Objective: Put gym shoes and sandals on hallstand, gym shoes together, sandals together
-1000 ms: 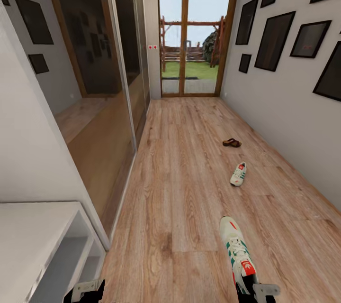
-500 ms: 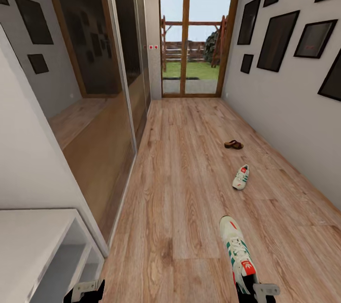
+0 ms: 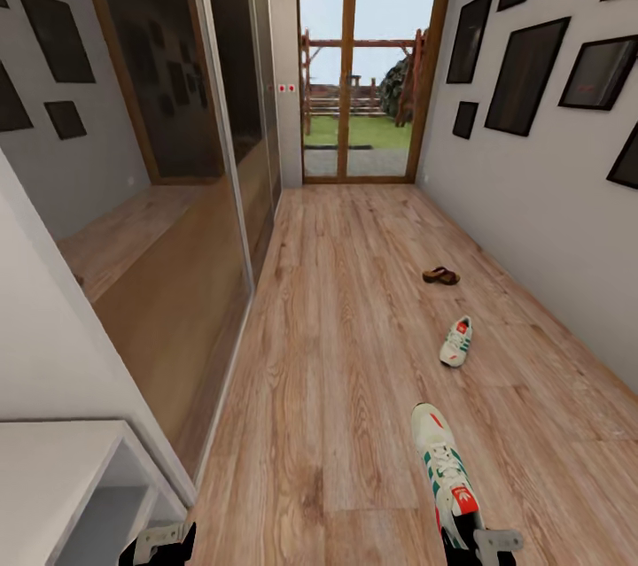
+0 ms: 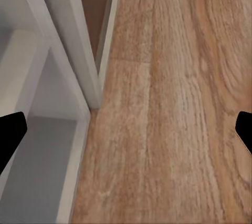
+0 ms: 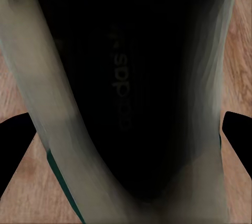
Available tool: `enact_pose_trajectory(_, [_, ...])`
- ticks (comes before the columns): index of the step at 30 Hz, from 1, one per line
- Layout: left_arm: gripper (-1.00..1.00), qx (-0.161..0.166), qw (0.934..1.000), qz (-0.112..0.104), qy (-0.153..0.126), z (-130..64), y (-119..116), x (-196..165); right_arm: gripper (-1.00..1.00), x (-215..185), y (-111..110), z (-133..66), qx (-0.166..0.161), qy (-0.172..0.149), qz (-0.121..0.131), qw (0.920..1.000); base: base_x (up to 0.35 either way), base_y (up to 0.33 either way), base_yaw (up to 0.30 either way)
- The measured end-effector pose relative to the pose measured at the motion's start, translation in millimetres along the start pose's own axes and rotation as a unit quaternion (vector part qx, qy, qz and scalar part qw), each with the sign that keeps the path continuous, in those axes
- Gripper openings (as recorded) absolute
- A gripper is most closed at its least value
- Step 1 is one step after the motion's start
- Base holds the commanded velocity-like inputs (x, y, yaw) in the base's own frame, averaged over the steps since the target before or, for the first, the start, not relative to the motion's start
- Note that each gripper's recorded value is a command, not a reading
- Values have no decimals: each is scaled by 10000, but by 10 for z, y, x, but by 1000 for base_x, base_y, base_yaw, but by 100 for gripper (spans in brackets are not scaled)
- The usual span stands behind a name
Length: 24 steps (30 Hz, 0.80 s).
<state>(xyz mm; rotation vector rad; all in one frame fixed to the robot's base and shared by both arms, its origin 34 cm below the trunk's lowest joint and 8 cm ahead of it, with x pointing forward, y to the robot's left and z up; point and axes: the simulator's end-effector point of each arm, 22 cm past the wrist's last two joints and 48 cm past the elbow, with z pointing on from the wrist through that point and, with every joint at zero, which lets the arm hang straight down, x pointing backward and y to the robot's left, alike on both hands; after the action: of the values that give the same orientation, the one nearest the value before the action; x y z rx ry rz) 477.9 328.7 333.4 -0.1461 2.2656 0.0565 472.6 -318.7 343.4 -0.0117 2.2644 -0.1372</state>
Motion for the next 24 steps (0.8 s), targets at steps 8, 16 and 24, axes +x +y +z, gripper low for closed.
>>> enact_pose_trajectory(8, [100, 5, 10000, 3, 2, 0, -3, 2, -100, 4, -4, -1, 2, 3, -2, 10000, 63, 0, 0])
enact_pose_trajectory(16, [100, 24, 10000, 14, 7, -2, -15, 5, -100, -3, -6, 0, 3, -3, -2, 10000, 224, 0, 0])
enact_pose_trajectory(24, [100, 24, 10000, 14, 6, -2, -15, 5, -100, -3, -6, -1, 4, -4, -2, 10000, 316, 0, 0])
